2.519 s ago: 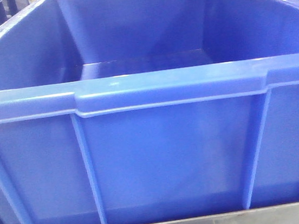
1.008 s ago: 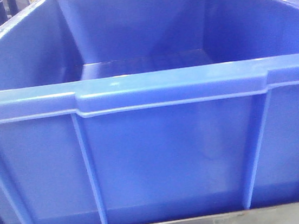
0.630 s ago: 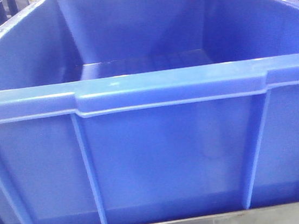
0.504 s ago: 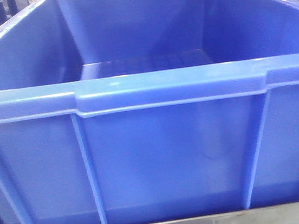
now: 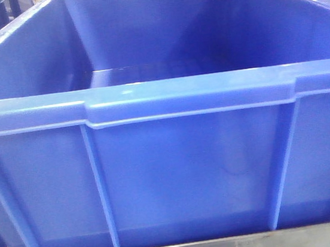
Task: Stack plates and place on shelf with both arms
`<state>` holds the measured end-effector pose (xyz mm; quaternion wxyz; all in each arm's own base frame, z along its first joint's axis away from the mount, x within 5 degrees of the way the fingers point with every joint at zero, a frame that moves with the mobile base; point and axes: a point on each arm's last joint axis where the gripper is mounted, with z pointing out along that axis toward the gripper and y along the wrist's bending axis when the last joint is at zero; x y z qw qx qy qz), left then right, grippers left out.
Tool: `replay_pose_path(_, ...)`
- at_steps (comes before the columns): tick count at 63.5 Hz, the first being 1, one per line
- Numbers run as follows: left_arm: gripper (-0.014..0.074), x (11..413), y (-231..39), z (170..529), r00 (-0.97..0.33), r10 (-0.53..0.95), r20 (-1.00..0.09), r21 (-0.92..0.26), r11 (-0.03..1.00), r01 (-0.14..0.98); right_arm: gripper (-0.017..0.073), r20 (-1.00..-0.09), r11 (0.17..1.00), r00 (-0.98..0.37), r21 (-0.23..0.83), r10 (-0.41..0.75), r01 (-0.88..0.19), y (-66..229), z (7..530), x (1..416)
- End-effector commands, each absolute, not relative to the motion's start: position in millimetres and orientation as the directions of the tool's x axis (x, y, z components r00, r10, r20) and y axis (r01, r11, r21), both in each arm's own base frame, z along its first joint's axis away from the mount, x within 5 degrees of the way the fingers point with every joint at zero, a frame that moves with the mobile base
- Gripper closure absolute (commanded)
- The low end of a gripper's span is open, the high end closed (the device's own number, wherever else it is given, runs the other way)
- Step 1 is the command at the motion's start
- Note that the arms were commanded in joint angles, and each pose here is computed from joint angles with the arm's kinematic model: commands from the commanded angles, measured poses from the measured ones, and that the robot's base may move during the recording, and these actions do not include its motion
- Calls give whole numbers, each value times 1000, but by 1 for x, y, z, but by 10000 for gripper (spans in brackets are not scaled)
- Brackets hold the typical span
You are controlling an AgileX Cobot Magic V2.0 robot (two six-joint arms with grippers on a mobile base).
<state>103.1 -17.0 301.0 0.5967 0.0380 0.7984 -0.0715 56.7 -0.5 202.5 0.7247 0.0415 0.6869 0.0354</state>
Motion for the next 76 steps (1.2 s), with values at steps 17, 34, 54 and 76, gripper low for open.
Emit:
replay_pose_path(17,510,54,0,258,22,-86,-996,-86,996,2,502,-979,994,179,104,100,14,-2,217,53)
replay_pose_path(34,510,55,-1,209,142,-62,-988,-59,998,23,502,-979,994,178,104,100,14,-2,217,53)
replay_pose_path(54,510,55,-4,207,112,-52,-992,-44,996,73,502,-979,994,177,104,100,14,-2,217,53)
replay_pose_path(76,510,55,-1,206,108,-46,-993,-44,999,19,502,-979,994,177,104,100,14,-2,217,53)
